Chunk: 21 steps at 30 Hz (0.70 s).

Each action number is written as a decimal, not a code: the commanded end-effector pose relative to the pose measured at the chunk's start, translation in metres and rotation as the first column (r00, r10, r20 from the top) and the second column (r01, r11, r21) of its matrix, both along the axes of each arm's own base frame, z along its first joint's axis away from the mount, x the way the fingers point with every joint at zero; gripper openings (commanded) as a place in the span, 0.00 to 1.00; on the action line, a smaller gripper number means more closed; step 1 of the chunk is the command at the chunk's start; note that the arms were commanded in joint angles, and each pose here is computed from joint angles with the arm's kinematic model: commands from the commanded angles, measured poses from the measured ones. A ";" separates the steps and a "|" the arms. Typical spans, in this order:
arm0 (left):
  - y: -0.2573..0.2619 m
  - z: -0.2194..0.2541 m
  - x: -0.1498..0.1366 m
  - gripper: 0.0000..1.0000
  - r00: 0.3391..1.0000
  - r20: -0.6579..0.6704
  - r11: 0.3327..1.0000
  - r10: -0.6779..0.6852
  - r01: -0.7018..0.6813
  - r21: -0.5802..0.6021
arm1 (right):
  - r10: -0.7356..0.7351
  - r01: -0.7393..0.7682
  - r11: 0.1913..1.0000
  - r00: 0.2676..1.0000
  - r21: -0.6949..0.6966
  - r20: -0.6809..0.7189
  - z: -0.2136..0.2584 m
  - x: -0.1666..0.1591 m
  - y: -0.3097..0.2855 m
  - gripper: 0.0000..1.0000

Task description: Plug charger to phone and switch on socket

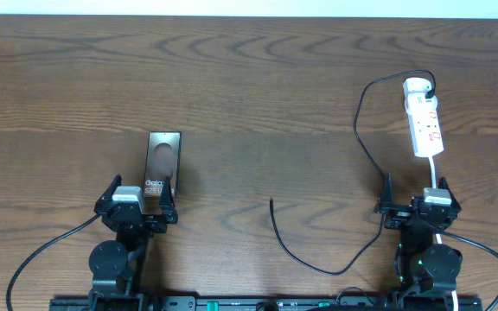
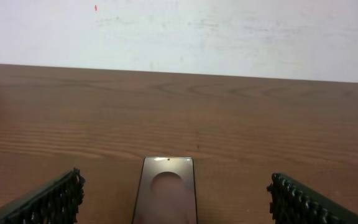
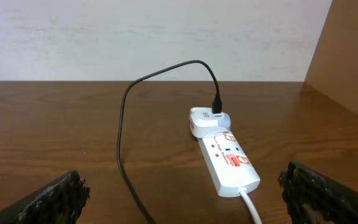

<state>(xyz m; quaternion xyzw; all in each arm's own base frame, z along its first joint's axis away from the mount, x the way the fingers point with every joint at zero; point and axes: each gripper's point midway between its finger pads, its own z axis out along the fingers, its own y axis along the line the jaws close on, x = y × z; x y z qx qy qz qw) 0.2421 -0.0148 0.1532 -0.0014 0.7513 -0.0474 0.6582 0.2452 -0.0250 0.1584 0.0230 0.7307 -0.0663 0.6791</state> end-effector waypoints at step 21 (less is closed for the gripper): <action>0.000 0.050 0.002 0.94 1.000 0.030 0.998 0.003 -0.001 -0.056 | 0.004 -0.004 1.000 1.000 -0.009 0.000 0.000 0.000 0.001 0.99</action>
